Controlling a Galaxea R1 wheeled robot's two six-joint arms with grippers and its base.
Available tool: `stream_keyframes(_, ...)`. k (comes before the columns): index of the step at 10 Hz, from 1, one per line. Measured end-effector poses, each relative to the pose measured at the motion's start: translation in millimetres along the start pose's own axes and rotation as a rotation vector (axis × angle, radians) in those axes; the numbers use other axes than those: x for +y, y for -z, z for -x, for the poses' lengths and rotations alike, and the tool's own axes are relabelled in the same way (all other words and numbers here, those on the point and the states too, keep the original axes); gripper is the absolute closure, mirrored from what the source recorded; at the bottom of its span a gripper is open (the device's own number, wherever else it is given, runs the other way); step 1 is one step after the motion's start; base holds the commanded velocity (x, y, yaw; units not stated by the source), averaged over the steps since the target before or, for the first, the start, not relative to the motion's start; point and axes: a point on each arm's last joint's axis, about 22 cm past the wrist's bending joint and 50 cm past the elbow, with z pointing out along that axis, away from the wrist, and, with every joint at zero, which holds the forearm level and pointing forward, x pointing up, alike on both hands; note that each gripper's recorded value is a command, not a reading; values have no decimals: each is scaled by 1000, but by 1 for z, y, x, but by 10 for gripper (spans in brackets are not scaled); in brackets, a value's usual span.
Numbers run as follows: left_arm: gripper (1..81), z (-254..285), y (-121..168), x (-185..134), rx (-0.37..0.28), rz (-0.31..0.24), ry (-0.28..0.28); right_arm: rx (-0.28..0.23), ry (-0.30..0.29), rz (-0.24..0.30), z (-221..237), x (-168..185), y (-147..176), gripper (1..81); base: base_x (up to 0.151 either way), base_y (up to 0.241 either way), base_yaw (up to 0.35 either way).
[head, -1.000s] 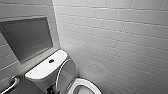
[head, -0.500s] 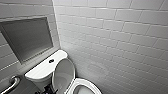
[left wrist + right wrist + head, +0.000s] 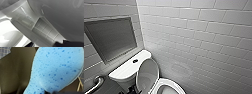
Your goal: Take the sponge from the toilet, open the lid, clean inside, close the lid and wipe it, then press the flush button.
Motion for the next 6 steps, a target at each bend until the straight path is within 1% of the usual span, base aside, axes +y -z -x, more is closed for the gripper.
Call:
stream_keyframes(1,10,-8,9,-17,1,-22,-32,0,0,0,0,0,0,811,0,0,0)
stream_keyframes(2,10,-22,20,-27,20,-34,-58,0,0,2,0,1,0,811,0,0,0)
stream_keyframes(3,10,-30,27,-26,27,-32,-84,0,1,3,0,1,0,811,0,0,0)
stream_keyframes(4,10,-30,28,-21,16,-23,-116,0,0,3,0,2,0,811,0,0,0)
stream_keyframes(5,10,-24,29,-22,-11,-25,-157,0,0,3,-1,2,0,811,0,0,0)
stream_keyframes(6,10,-21,29,-25,-37,-32,-208,0,0,3,0,2,0,811,0,0,0)
